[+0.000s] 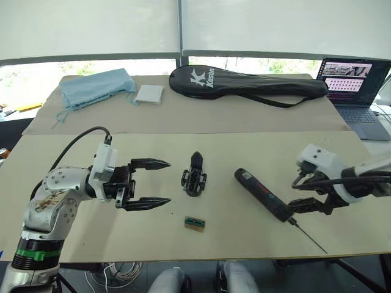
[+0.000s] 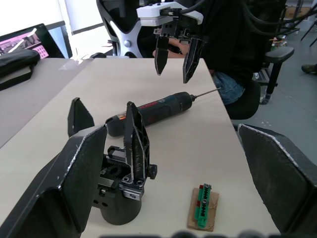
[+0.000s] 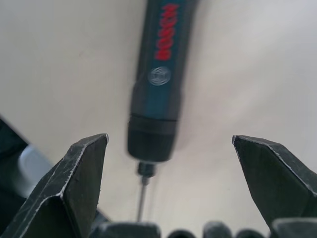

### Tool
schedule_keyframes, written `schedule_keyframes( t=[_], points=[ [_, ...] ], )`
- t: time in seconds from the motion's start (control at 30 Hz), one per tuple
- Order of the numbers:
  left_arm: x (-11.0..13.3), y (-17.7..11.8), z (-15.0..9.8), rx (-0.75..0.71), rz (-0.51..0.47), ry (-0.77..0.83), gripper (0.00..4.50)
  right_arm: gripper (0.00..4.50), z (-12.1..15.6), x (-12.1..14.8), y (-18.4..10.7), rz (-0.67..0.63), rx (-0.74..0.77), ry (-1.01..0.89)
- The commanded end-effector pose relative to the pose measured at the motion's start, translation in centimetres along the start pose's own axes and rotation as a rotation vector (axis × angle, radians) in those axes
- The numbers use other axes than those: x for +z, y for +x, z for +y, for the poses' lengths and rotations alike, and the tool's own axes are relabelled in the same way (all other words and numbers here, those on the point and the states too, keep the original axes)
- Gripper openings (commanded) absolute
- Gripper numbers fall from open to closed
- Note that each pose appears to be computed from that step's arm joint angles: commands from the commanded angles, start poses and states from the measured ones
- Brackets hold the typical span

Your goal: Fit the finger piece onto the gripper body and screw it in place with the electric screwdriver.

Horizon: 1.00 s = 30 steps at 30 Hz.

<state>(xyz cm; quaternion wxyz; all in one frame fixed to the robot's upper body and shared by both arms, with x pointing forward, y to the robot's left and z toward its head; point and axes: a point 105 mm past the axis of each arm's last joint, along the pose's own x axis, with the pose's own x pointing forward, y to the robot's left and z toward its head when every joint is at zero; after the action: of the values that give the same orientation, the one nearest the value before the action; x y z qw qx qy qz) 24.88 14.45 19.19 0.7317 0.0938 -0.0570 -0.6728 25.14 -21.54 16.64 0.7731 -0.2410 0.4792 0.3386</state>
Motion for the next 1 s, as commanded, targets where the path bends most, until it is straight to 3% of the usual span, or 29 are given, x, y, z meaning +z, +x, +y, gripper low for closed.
schedule_keyframes(
  t=[0.03,0.37,0.9,1.0],
  points=[
    [0.5,0.3,-0.7,-0.035,-0.002,0.038,4.50,4.45,0.9,0.7,0.8,0.055,0.016,0.008],
    [-0.5,0.6,-2.1,-0.083,0.031,0.030,4.50,4.45,-0.7,1.9,3.5,0.129,-0.060,-0.036],
    [-0.7,0.6,-2.5,-0.070,0.042,0.032,4.50,4.45,-1.9,-0.3,5.8,0.235,-0.067,-0.041],
    [-0.7,0.6,-2.6,-0.070,0.042,0.031,4.50,3.27,-2.0,-0.4,6.1,0.238,-0.058,-0.015]
  ],
)
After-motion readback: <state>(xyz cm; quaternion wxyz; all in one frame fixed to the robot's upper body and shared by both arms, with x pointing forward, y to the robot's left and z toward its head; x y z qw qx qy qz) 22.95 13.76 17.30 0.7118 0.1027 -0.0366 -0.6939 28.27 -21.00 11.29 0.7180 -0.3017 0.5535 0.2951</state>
